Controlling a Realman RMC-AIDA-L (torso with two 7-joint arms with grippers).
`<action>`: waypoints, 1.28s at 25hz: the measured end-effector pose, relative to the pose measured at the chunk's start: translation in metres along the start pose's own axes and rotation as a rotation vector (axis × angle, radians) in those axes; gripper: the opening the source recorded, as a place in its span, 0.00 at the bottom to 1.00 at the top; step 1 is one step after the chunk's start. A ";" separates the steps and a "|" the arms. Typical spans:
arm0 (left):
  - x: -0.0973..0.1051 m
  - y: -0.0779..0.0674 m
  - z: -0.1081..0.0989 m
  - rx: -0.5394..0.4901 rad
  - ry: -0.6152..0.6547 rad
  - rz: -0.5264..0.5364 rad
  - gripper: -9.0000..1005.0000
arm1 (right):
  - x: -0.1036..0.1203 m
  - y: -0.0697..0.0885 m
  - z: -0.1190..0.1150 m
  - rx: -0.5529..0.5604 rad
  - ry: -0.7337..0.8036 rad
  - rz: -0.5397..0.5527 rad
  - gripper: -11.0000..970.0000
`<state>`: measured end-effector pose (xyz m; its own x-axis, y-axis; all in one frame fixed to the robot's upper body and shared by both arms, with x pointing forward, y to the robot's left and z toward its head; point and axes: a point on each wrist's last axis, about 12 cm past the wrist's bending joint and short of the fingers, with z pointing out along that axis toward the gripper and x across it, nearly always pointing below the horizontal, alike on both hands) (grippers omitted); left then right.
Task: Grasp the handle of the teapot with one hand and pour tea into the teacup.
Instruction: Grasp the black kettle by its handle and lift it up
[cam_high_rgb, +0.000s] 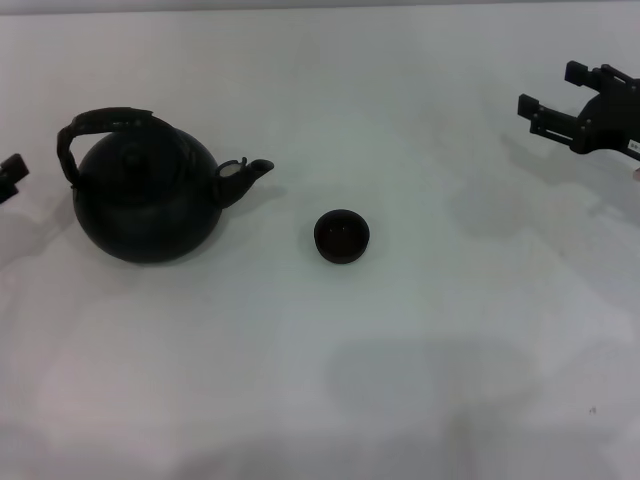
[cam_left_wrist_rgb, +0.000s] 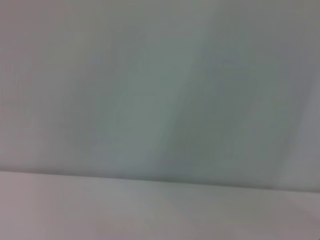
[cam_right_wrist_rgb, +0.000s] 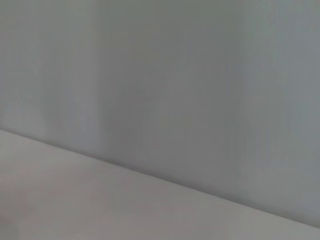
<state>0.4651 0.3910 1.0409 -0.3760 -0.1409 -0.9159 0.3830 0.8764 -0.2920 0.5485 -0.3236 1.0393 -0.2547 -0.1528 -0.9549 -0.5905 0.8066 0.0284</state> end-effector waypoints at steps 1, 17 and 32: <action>0.004 0.000 0.003 -0.013 0.003 0.013 0.81 | 0.001 -0.001 -0.001 0.005 0.003 0.000 0.89; 0.031 0.001 -0.013 -0.214 -0.137 0.110 0.81 | 0.008 -0.012 -0.009 0.067 0.053 0.003 0.89; -0.070 0.030 -0.087 -0.287 -0.137 0.160 0.80 | 0.007 -0.009 0.003 0.078 0.074 -0.011 0.89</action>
<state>0.4296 0.4672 1.1206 -0.2061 -0.0344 -0.9779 0.1676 0.9834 -0.0699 0.5543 -0.3306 1.0321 -0.3064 -0.2010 -0.9304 -0.5325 0.8464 -0.0075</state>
